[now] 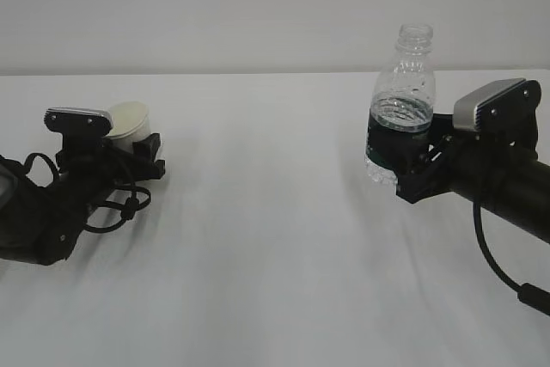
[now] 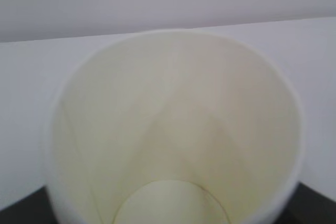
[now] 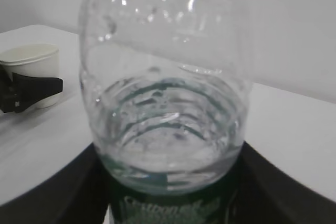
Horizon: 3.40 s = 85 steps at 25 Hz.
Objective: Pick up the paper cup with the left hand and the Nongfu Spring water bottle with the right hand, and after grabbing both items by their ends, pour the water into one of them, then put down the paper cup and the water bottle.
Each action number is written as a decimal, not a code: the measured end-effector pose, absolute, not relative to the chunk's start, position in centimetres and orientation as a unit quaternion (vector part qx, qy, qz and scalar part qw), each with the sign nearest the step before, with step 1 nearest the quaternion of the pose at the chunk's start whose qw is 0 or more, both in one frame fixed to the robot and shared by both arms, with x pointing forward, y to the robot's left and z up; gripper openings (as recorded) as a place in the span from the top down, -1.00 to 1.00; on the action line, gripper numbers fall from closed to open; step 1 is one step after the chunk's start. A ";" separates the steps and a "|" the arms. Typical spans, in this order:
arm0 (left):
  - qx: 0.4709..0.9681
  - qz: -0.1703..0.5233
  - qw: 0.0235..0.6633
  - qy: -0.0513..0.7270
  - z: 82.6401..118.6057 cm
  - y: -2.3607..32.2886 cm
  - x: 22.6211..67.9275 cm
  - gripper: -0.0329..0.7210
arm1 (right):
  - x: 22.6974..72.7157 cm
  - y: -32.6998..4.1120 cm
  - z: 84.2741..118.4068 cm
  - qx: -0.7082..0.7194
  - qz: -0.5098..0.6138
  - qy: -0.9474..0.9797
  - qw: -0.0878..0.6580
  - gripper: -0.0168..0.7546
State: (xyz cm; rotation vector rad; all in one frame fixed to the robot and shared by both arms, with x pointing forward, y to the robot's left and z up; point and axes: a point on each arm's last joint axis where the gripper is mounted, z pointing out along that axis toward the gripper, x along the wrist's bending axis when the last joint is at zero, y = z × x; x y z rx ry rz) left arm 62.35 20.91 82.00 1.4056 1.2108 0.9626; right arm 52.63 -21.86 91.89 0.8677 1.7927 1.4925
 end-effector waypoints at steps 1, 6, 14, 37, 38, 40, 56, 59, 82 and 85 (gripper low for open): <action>0.585 0.396 0.504 0.497 82.0 20.8 62.3 -0.35 | 52.6 -21.9 91.9 0.330 0.568 0.682 0.321 -0.23; 0.601 0.386 0.504 0.486 82.1 20.7 61.3 -0.35 | 52.7 -21.9 91.9 0.333 0.568 0.681 0.322 -0.23; 0.640 0.357 0.514 0.446 83.6 20.3 58.9 -0.35 | 52.7 -22.0 91.9 0.336 0.567 0.678 0.324 -0.23; 0.733 0.161 0.594 0.289 84.4 13.4 54.1 -0.34 | 51.8 -22.2 92.4 0.344 0.566 0.673 0.328 -0.23; 0.734 0.156 0.595 0.286 84.5 13.2 54.0 -0.34 | 51.8 -22.3 92.7 0.343 0.567 0.672 0.332 -0.23; 0.736 0.147 0.600 0.275 84.6 12.6 53.9 -0.34 | 51.7 -22.3 93.4 0.339 0.568 0.668 0.341 -0.23; 0.751 0.099 0.631 0.167 86.9 6.8 54.7 -0.30 | 50.0 -23.7 92.7 0.398 0.512 0.673 0.356 -0.23; 0.754 0.091 0.633 0.150 87.1 5.6 54.2 -0.30 | 49.4 -23.9 92.3 0.404 0.505 0.676 0.352 -0.23; 0.758 0.061 0.635 0.139 85.0 4.2 53.7 -0.29 | 46.3 -25.2 94.6 0.428 0.471 0.669 0.383 -0.23; 0.758 0.057 0.638 0.118 85.4 3.7 54.0 -0.29 | 46.2 -25.3 94.5 0.426 0.462 0.677 0.384 -0.23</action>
